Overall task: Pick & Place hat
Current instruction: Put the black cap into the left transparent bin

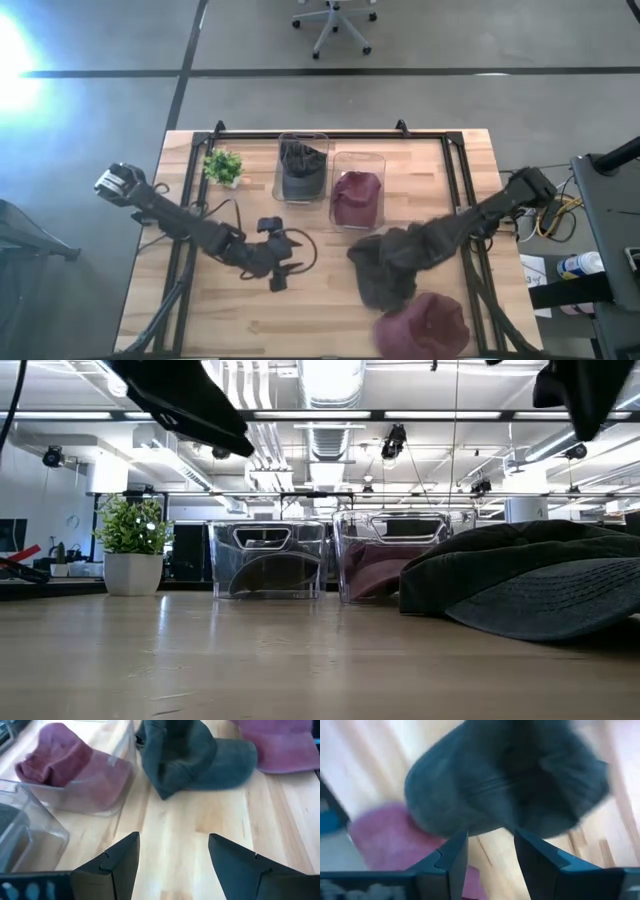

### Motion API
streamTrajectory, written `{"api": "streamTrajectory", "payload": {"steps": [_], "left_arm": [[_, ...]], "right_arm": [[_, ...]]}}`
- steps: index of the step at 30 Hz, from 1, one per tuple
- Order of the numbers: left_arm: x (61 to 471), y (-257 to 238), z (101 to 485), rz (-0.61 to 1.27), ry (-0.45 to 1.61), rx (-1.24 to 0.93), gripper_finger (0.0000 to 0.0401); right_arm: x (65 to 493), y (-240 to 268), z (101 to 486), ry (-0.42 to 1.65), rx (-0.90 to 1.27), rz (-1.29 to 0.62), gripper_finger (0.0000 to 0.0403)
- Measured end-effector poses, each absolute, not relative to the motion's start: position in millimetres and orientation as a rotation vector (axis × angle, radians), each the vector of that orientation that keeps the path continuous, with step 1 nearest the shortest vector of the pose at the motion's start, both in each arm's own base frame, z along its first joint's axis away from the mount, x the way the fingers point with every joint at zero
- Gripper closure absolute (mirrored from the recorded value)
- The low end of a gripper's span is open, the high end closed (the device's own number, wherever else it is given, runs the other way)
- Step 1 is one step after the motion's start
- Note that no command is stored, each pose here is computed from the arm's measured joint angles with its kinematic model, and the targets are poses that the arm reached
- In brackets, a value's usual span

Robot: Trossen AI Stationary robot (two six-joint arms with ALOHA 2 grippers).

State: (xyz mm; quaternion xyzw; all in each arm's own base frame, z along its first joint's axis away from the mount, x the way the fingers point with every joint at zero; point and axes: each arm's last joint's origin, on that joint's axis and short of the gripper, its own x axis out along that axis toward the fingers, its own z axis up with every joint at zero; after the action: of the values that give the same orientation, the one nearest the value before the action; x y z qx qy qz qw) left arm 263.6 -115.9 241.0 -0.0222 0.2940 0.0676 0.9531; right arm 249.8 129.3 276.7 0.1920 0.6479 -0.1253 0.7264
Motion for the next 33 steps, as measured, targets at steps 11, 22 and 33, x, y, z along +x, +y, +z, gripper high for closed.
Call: {"api": "streamTrajectory", "payload": {"steps": [11, 22, 33], "left_arm": [[250, -128, 228, 0.134, 0.653, -0.115, 0.017], [247, -126, 221, 0.135, 0.678, -0.058, 0.017], [242, -123, 209, 0.156, 0.701, -0.095, 0.017]], "right_arm": [[272, 200, 228, 1.497, 0.286, -0.126, 0.0234], [277, 269, 204, 1.491, 0.209, -0.175, 0.025], [291, 289, 178, 1.472, -0.065, -0.459, 0.029]]}}
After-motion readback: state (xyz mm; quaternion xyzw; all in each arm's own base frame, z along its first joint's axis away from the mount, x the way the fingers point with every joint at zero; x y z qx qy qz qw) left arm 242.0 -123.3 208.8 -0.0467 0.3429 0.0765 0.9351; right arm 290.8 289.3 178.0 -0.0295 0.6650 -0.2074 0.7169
